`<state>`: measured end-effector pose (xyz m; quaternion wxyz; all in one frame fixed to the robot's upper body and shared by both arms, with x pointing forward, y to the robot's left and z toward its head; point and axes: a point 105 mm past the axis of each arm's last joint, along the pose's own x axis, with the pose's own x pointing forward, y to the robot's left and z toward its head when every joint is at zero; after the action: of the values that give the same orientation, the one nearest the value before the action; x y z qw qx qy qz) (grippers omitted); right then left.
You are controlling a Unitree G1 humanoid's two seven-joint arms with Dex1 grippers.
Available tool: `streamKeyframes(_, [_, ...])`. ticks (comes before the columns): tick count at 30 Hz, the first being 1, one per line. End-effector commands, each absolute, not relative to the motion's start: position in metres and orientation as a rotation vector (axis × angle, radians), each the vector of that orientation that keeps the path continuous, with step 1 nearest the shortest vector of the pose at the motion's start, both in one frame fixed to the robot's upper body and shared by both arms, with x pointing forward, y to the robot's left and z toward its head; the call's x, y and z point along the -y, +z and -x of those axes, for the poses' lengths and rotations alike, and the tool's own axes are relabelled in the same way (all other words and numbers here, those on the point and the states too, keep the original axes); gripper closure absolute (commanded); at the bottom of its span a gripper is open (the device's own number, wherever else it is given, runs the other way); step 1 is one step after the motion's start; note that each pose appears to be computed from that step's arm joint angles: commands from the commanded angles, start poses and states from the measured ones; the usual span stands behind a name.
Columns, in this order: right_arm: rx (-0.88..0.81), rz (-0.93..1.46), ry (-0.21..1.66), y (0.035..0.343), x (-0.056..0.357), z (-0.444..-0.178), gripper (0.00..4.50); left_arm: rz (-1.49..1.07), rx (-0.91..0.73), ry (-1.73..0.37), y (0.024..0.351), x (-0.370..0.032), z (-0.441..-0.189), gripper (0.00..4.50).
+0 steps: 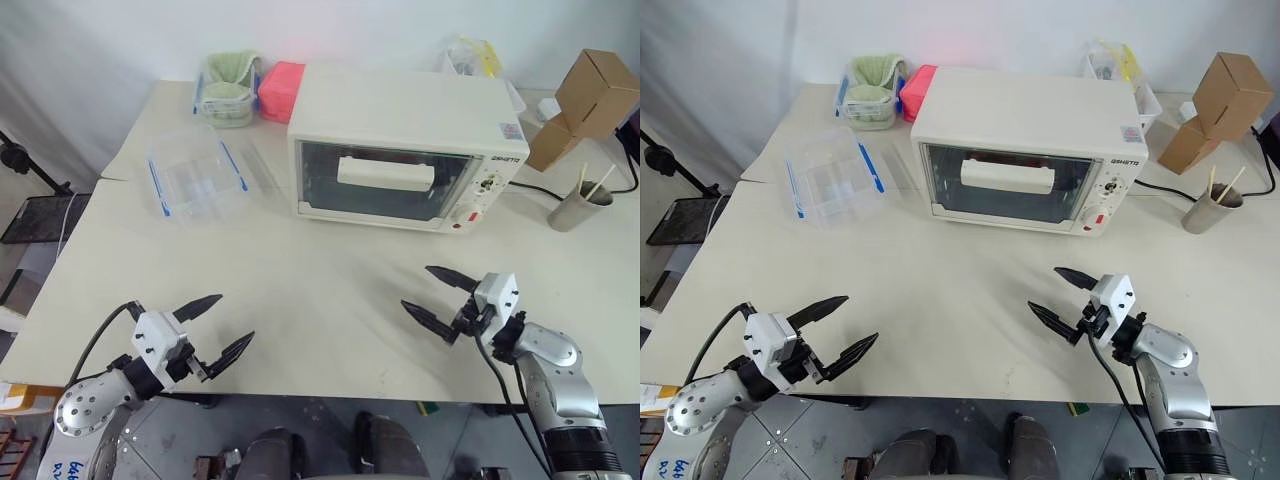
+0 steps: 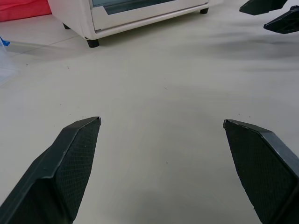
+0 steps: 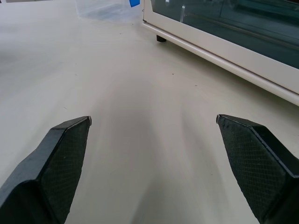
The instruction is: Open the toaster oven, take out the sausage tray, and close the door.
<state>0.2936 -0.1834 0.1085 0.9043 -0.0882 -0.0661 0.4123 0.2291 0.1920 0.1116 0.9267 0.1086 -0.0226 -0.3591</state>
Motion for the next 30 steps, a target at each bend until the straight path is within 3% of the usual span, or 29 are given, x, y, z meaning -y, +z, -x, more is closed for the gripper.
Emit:
streamKeyframes(1, [0.193,0.197,0.844,0.125,0.188,-0.296,0.0,-0.226,0.068,-0.727,0.117,-0.194,-0.231,0.02])
streamKeyframes(11, [0.313,0.121,0.805,0.191,0.184,-0.33,0.0,0.063,0.202,-0.777,0.181,-0.206,-0.263,0.02])
streamKeyframes(18, [0.436,0.094,0.824,0.226,0.172,-0.336,0.0,0.084,0.271,-0.831,0.195,-0.187,-0.284,0.02])
streamKeyframes(22, [0.473,0.098,0.897,0.234,0.159,-0.327,0.0,0.093,0.257,-0.862,0.191,-0.178,-0.291,0.02])
streamKeyframes(30, [0.429,0.161,1.006,0.221,0.146,-0.304,0.0,0.102,0.206,-0.883,0.179,-0.171,-0.3,0.02])
